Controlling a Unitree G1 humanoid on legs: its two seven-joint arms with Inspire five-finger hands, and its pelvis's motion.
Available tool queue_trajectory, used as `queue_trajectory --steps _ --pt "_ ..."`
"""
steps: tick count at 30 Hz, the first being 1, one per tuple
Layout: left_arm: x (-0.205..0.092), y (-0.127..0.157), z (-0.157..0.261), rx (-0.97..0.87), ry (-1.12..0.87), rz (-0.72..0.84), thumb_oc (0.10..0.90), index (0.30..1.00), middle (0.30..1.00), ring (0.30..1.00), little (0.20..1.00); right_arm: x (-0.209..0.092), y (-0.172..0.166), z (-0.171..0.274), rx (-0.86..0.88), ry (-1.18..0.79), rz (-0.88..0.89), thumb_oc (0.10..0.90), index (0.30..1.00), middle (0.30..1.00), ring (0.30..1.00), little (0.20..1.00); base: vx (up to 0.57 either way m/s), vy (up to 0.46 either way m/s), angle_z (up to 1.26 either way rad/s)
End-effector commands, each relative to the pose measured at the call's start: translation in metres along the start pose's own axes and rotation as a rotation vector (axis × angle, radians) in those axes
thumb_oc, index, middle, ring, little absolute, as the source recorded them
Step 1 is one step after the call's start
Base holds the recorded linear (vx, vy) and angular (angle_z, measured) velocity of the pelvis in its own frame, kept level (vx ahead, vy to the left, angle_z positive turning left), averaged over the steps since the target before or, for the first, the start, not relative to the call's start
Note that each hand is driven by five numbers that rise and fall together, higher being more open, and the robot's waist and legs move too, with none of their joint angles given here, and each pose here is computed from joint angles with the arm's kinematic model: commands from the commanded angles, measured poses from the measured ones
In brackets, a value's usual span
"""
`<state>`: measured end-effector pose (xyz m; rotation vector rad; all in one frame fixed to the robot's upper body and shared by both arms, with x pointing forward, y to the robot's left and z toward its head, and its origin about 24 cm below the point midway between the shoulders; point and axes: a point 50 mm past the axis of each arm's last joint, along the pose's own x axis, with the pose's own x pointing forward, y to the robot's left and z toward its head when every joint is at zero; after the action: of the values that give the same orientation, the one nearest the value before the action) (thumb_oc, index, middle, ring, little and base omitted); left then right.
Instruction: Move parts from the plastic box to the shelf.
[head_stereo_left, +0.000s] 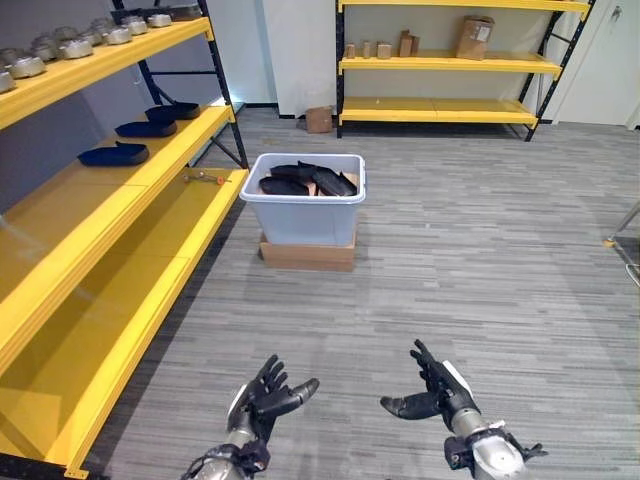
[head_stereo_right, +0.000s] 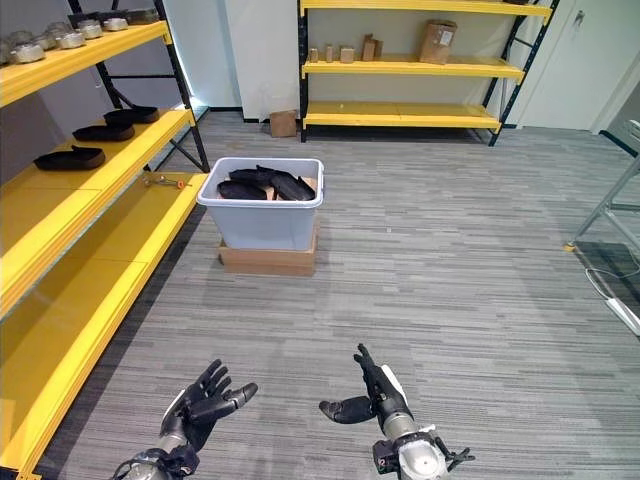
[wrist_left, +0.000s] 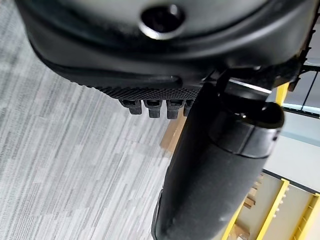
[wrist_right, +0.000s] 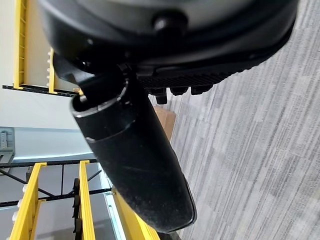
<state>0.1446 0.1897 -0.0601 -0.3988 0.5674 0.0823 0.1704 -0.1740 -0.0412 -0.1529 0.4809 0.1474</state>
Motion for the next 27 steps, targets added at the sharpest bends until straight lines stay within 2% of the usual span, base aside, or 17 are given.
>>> queue_trajectory --steps 1,27 --pt "0.008 -0.005 0.044 0.018 -0.217 -0.061 0.900 1.000 1.000 1.000 1.000 0.007 -0.002 0.057 0.000 -0.288 0.009 0.900 1.000 1.000 1.000 1.000 0.00 0.000 0.00" --pt "0.010 -0.004 0.061 0.013 -0.297 -0.057 0.900 1.000 1.000 1.000 1.000 0.013 0.003 0.065 -0.010 -0.318 0.039 0.900 1.000 1.000 1.000 1.000 0.00 0.023 0.00"
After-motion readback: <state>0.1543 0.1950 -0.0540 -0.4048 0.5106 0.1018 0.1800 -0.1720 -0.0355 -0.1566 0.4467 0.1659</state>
